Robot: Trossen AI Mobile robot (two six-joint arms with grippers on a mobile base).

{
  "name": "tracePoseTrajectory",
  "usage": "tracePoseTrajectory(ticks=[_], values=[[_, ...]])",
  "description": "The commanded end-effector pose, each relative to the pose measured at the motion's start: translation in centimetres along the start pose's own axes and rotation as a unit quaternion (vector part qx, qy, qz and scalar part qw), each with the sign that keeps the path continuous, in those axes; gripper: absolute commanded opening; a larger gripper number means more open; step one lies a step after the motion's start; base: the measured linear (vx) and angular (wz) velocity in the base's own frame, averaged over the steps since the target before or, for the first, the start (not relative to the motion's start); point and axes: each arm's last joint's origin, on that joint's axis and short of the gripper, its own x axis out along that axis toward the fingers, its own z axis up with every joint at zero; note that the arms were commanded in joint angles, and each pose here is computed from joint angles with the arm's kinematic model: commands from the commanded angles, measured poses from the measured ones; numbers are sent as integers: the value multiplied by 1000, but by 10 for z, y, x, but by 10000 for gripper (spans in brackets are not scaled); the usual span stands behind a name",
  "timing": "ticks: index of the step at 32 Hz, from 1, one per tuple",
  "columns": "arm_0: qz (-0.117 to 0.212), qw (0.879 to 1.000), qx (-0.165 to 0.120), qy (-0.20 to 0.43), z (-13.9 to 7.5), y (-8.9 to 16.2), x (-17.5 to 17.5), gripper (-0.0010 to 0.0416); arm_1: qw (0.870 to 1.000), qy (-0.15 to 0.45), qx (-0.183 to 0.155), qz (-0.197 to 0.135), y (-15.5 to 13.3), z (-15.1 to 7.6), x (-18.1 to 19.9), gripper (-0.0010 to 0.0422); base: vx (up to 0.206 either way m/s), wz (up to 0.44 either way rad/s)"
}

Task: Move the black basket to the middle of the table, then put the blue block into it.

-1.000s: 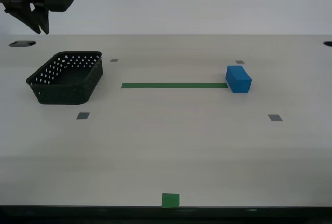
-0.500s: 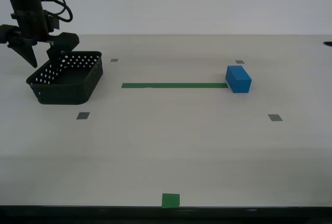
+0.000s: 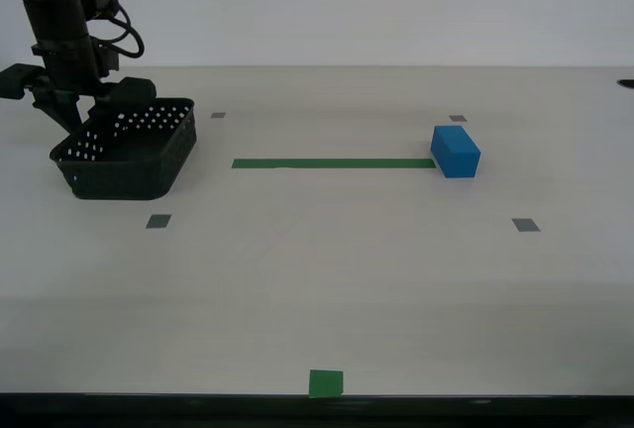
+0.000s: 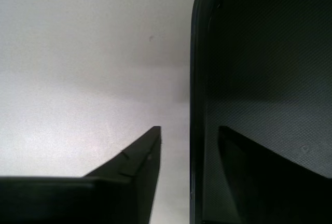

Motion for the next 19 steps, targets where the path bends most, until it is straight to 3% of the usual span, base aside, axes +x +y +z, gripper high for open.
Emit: tracePoseTrajectory(ticks=[1, 4, 6, 11, 13, 15, 19], values=[[0, 1000, 1, -2, 1, 0, 0, 1, 1000, -3, -1, 0, 0, 1, 0, 60, 0, 0], [0, 1000, 1, -2, 1, 0, 0, 1, 1000, -11, 2, -4, 0, 2, 0, -2, 0, 0], [0, 1000, 1, -2, 1, 0, 0, 1, 1000, -18, 2, -21, -1, 3, 0, 4, 0, 0], [0, 1000, 1, -2, 1, 0, 0, 0, 999, -24, 7, -27, -5, 5, -1, -2, 0, 0], [0, 1000, 1, -2, 1, 0, 0, 1, 998, -24, 10, -52, -9, 5, -1, -2, 0, 0], [0, 1000, 1, -2, 1, 0, 0, 1, 997, -25, 19, -70, -16, 5, -2, -2, 0, 0], [0, 1000, 1, -2, 1, 0, 0, 1, 996, -25, 44, -74, -36, 4, -5, -2, 0, 0]])
